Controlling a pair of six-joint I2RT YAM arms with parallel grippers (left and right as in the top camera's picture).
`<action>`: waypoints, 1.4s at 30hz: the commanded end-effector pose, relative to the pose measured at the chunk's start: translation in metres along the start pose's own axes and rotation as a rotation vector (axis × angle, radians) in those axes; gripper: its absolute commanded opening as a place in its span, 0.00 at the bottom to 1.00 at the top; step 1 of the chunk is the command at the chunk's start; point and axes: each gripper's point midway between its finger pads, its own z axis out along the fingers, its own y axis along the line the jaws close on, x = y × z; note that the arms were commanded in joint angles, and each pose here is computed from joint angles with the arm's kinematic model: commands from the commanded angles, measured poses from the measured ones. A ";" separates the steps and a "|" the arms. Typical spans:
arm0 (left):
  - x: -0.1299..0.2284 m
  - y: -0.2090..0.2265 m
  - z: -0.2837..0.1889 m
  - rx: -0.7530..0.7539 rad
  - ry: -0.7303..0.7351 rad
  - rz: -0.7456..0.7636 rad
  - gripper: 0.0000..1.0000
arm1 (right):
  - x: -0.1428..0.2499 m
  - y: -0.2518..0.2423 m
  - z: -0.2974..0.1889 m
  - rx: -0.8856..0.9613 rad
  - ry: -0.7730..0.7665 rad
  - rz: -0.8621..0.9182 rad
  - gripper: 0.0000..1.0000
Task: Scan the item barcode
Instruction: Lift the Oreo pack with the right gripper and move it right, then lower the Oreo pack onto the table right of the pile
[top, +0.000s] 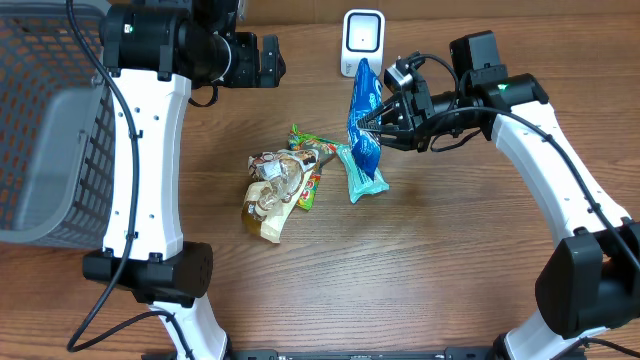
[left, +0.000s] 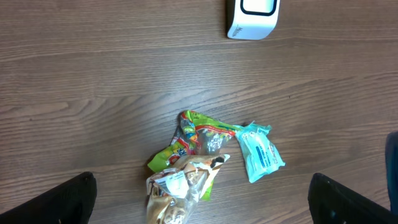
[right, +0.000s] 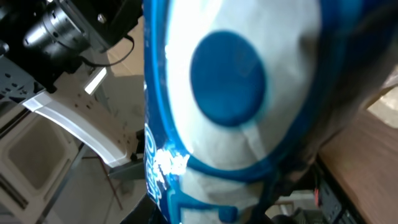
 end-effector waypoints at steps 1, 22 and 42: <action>-0.002 0.001 -0.006 -0.007 -0.019 0.009 1.00 | 0.011 0.014 0.001 -0.045 0.025 -0.052 0.04; -0.002 0.001 -0.006 -0.007 -0.019 0.009 1.00 | 0.114 -0.145 -0.020 0.884 0.206 0.333 0.08; -0.002 0.001 -0.006 -0.007 -0.019 0.009 1.00 | 0.023 -0.207 -0.045 1.144 -0.151 0.097 0.28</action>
